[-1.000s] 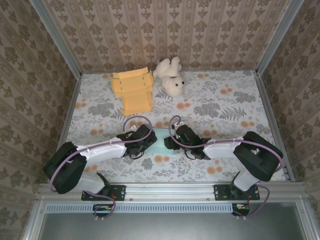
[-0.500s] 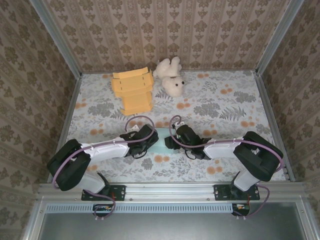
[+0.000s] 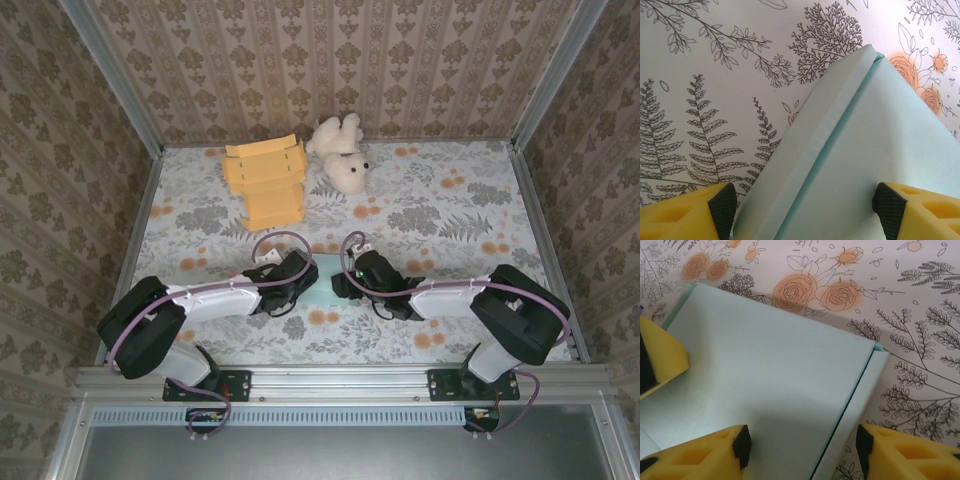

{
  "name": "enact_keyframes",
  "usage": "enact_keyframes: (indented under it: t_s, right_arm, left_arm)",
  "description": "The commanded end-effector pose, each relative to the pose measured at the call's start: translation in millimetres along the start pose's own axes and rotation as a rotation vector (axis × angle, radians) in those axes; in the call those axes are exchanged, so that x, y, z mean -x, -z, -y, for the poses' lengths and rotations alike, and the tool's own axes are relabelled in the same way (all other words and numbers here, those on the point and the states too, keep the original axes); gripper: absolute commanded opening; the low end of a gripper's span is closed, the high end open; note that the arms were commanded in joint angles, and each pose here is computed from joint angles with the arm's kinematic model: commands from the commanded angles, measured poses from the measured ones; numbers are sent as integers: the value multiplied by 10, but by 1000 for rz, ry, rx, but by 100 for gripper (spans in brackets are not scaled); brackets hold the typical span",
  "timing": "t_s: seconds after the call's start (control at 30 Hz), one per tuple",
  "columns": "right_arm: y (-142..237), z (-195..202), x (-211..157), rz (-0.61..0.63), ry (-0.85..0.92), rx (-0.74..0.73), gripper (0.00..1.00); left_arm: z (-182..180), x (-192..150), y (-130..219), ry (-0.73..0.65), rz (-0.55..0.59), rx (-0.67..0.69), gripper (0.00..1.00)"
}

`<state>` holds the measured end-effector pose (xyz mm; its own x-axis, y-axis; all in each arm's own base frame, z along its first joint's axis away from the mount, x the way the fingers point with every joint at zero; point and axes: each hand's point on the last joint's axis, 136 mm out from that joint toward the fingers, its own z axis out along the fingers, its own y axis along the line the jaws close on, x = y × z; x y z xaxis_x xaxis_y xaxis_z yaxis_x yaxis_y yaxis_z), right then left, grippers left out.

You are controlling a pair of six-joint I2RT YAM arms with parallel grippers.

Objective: Fold the paper box

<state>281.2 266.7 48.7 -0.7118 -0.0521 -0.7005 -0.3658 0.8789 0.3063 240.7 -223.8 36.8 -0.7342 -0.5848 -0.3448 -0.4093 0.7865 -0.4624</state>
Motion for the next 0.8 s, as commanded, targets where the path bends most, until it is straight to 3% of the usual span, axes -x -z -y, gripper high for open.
enact_keyframes:
  t_s: [0.0, 0.53, 0.77]
  right_arm:
    - [82, 123, -348, -123, 9, -38, 61]
    - [542, -61, -135, -62, -47, 8, 62]
    - [661, -101, -230, -87, -95, 12, 58]
  left_arm:
    - [-638, -153, -117, -78, -43, 213, 76]
    - [-659, -145, -119, -78, -37, 221, 75]
    - [-675, -155, -136, -75, -40, 227, 74]
